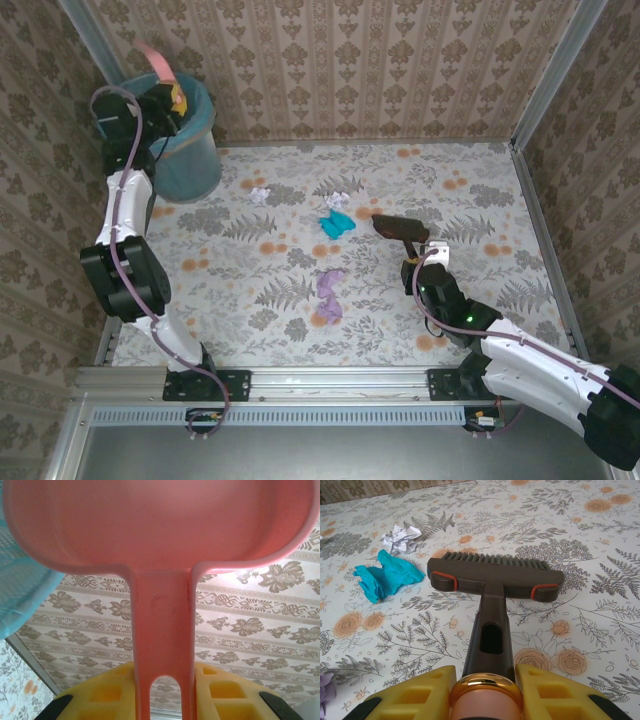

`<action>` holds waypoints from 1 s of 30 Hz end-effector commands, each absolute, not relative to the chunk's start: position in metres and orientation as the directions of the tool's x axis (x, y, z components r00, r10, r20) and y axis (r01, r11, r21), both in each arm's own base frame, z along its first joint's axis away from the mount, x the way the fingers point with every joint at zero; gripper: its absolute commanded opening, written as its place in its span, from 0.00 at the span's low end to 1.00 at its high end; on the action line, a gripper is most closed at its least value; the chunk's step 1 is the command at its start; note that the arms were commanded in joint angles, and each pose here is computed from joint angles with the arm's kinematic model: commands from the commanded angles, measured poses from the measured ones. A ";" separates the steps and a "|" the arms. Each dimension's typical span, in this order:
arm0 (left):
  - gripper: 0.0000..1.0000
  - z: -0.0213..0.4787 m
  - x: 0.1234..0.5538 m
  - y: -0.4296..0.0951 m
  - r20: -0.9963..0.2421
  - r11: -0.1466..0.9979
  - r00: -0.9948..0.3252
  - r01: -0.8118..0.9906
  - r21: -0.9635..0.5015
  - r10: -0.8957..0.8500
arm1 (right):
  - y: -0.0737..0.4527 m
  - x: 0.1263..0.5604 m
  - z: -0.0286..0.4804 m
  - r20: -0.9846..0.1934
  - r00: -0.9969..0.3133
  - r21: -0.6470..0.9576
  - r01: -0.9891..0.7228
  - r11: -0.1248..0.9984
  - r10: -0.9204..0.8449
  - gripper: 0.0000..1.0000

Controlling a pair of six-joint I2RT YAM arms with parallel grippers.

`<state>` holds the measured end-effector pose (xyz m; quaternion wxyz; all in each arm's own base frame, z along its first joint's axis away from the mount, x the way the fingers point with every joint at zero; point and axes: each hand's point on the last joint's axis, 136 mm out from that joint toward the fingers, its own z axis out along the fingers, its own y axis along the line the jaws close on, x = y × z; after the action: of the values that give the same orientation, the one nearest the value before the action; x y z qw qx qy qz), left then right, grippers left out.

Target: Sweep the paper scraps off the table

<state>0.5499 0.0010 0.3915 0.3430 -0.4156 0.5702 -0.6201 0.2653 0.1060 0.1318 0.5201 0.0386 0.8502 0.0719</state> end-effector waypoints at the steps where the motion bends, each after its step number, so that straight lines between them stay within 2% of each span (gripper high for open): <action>1: 0.00 0.442 0.534 0.007 0.068 -0.125 -0.397 0.118 -0.985 -0.915 | 0.104 0.269 0.147 -0.902 -0.397 0.183 0.003 0.983 0.169 0.00; 10: 0.00 0.443 0.530 0.000 0.066 -0.123 -0.411 0.113 -0.986 -0.909 | 0.103 0.269 0.147 -0.903 -0.395 0.181 0.006 0.984 0.168 0.00; 16: 0.00 0.465 0.508 -0.026 -0.037 -0.031 -0.435 0.150 -0.988 -0.900 | 0.102 0.269 0.146 -0.904 -0.393 0.176 0.014 0.984 0.167 0.00; 23: 0.00 0.480 0.473 -0.109 -0.200 0.098 -0.558 0.208 -0.973 -0.805 | 0.098 0.269 0.146 -0.904 -0.391 0.173 0.032 0.984 0.171 0.00; 30: 0.00 0.458 0.416 -0.215 -0.407 0.294 -0.712 0.286 -0.912 -0.572 | 0.096 0.268 0.147 -0.904 -0.385 0.181 0.044 0.982 0.184 0.00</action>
<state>0.4448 -0.1930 0.4580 0.3501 -0.1809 0.6775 -0.6210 0.2660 0.1010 0.1352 0.5279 0.0475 0.8456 0.0635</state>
